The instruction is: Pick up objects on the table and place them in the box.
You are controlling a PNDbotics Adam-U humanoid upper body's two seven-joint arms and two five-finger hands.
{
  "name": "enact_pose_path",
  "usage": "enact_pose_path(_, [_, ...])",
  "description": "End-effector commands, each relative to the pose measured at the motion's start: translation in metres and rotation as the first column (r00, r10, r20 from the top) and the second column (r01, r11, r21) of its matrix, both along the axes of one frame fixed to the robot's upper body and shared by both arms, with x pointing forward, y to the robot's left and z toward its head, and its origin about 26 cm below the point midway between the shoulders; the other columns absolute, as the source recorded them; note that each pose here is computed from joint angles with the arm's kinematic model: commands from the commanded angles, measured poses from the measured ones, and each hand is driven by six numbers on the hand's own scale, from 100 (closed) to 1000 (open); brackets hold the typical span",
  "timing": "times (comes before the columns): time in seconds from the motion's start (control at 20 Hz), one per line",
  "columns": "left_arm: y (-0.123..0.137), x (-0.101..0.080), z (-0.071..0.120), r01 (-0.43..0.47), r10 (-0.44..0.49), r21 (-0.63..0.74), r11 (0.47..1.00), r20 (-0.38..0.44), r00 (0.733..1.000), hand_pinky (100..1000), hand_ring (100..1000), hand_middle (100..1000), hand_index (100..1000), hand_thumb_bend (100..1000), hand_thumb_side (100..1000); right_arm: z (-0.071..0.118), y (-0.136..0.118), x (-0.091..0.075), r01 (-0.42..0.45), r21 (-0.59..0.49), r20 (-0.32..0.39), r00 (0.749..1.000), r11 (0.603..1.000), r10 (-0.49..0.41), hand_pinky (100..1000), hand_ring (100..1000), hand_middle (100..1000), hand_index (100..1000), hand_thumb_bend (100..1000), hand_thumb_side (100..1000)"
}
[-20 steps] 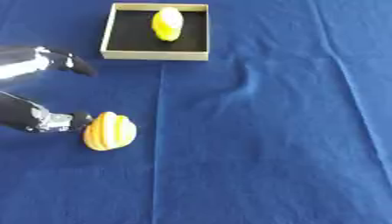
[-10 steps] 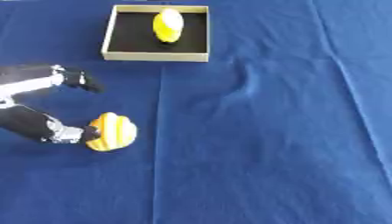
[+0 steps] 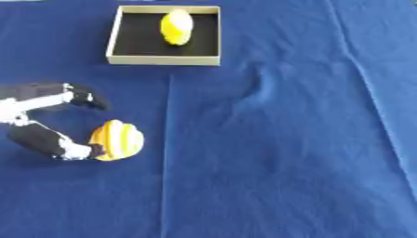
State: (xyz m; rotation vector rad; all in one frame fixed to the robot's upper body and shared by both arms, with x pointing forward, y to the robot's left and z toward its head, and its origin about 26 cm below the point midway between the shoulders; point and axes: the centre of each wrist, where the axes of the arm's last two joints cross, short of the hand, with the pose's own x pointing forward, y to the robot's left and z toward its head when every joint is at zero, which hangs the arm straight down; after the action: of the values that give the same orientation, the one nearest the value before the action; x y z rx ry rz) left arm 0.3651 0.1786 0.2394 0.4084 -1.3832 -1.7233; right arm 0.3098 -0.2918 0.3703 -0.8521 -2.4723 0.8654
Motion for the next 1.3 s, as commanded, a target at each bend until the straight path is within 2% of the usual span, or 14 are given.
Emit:
enact_pose_path(0.05, [0.001, 0.002, 0.002, -0.011, 0.011, -0.003, 1.000, 0.019, 1.000, 904, 878, 800, 868, 458, 451, 0.004, -0.003, -0.001, 0.010, -0.003, 0.011, 1.000, 1.000, -0.010, 896, 933, 876, 905, 100, 532])
enact_pose_path(0.25, [-0.003, 0.002, -0.001, -0.003, 0.004, -0.033, 0.999, 0.029, 1.000, 883, 859, 782, 833, 466, 450, -0.001, -0.006, 0.003, 0.020, 0.011, -0.014, 1.000, 1.000, -0.020, 896, 935, 877, 904, 100, 546])
enact_pose_path(0.45, [-0.005, 0.000, -0.002, 0.012, -0.009, -0.036, 0.999, 0.062, 0.998, 842, 805, 717, 731, 470, 396, -0.005, -0.009, 0.007, 0.028, 0.027, -0.035, 0.999, 0.999, -0.027, 897, 937, 878, 905, 100, 560])
enact_pose_path(0.5, [-0.006, 0.000, -0.002, 0.015, -0.012, -0.031, 0.999, 0.070, 0.997, 818, 772, 670, 686, 424, 330, -0.005, -0.009, 0.007, 0.029, 0.032, -0.039, 0.999, 0.999, -0.027, 897, 938, 878, 905, 100, 567])
enact_pose_path(0.55, [-0.006, 0.000, -0.003, 0.017, -0.015, -0.026, 1.000, 0.082, 0.997, 815, 767, 662, 681, 418, 321, -0.006, -0.010, 0.008, 0.028, 0.037, -0.044, 0.999, 0.999, -0.027, 897, 938, 878, 905, 100, 568])
enact_pose_path(0.6, [-0.006, 0.000, -0.004, 0.018, -0.016, -0.023, 1.000, 0.090, 0.996, 795, 739, 625, 657, 334, 235, -0.007, -0.010, 0.009, 0.028, 0.040, -0.048, 0.998, 0.999, -0.026, 897, 939, 878, 905, 100, 579])
enact_pose_path(0.7, [-0.006, 0.001, -0.005, 0.021, -0.018, -0.022, 1.000, 0.103, 0.994, 777, 712, 598, 636, 232, 126, -0.009, -0.011, 0.010, 0.027, 0.047, -0.056, 0.998, 0.999, -0.025, 898, 939, 879, 906, 100, 590])
enact_pose_path(0.75, [-0.006, 0.001, -0.006, 0.022, -0.020, -0.022, 1.000, 0.108, 0.994, 772, 704, 590, 631, 206, 100, -0.009, -0.012, 0.010, 0.028, 0.050, -0.058, 0.998, 0.998, -0.025, 898, 939, 879, 906, 100, 592])
enact_pose_path(0.9, [-0.006, 0.002, -0.007, 0.015, -0.011, -0.029, 0.999, 0.114, 0.993, 756, 681, 566, 607, 100, 100, -0.011, -0.013, 0.011, 0.029, 0.060, -0.064, 0.998, 0.998, -0.025, 898, 940, 880, 906, 100, 604])
enact_pose_path(1.15, [-0.009, -0.002, -0.002, 0.027, -0.020, -0.061, 0.998, 0.126, 0.992, 745, 669, 555, 586, 100, 100, -0.014, -0.015, 0.014, 0.023, 0.067, -0.076, 0.997, 0.997, -0.018, 903, 945, 875, 909, 100, 632])
enact_pose_path(1.3, [-0.011, -0.003, 0.000, 0.029, -0.021, -0.063, 0.998, 0.130, 0.991, 705, 616, 524, 548, 100, 100, -0.015, -0.016, 0.015, 0.017, 0.072, -0.081, 0.997, 0.997, -0.011, 904, 947, 874, 912, 100, 647])
